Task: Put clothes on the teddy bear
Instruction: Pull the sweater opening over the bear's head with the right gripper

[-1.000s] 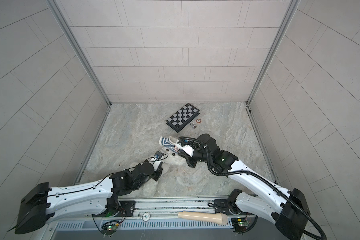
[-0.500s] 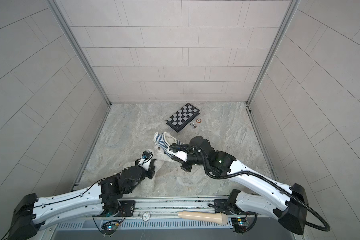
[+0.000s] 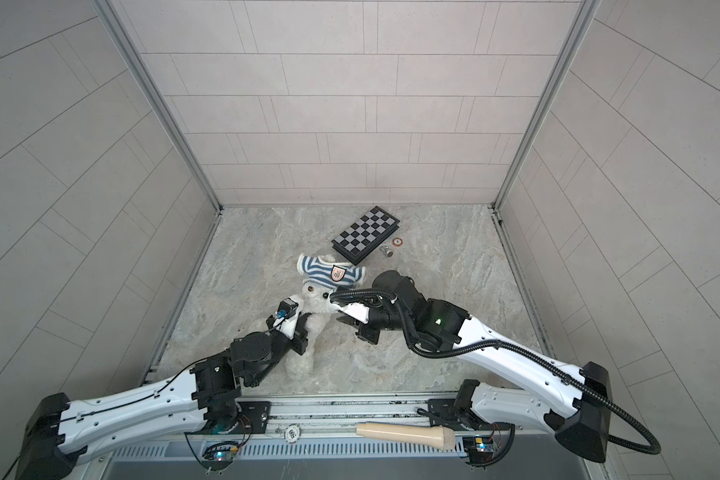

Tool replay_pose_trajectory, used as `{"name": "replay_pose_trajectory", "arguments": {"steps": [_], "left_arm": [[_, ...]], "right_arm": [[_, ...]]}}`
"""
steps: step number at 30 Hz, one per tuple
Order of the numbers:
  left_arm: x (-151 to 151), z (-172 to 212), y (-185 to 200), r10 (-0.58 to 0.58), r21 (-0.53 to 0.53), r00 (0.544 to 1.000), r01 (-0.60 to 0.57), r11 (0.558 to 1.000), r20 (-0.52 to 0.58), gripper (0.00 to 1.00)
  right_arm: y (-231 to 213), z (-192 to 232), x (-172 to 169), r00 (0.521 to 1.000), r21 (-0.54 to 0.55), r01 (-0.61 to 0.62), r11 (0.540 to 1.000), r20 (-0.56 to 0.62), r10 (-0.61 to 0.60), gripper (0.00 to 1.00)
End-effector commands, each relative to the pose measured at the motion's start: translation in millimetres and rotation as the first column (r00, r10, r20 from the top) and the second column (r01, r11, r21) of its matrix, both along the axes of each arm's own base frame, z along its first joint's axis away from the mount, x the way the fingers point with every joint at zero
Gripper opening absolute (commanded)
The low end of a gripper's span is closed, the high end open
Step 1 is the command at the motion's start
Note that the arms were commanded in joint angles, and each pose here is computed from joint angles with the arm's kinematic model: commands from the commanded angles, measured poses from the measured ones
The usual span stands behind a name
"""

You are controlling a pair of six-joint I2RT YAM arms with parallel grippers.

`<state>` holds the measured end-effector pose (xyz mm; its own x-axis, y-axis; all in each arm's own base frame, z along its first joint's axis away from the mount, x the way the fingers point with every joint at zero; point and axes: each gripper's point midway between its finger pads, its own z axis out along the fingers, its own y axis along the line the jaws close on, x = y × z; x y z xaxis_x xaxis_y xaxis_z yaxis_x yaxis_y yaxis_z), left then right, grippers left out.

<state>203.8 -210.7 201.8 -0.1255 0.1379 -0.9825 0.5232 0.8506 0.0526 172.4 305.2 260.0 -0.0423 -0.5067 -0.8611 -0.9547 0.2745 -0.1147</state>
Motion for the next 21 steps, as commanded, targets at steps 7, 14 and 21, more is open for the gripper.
{"name": "replay_pose_trajectory", "arguments": {"steps": [7, 14, 21], "left_arm": [[4, 17, 0, 0.015, -0.027, 0.997, -0.013, 1.0, 0.076, 0.0], [5, 18, 3, 0.024, 0.018, 0.994, -0.026, 0.999, 0.11, 0.0], [0, 21, 5, 0.032, 0.09, 0.986, -0.047, 0.995, 0.165, 0.0]], "right_arm": [[-1, 49, -14, 0.999, 0.107, -0.015, 0.994, 0.054, 0.009, 0.24], [-10, 111, -1, 0.991, 0.247, 0.129, 0.96, -0.011, -0.13, 0.32], [-45, 147, 64, 0.9, 0.309, 0.405, 0.86, -0.3, -0.316, 0.38]]}}
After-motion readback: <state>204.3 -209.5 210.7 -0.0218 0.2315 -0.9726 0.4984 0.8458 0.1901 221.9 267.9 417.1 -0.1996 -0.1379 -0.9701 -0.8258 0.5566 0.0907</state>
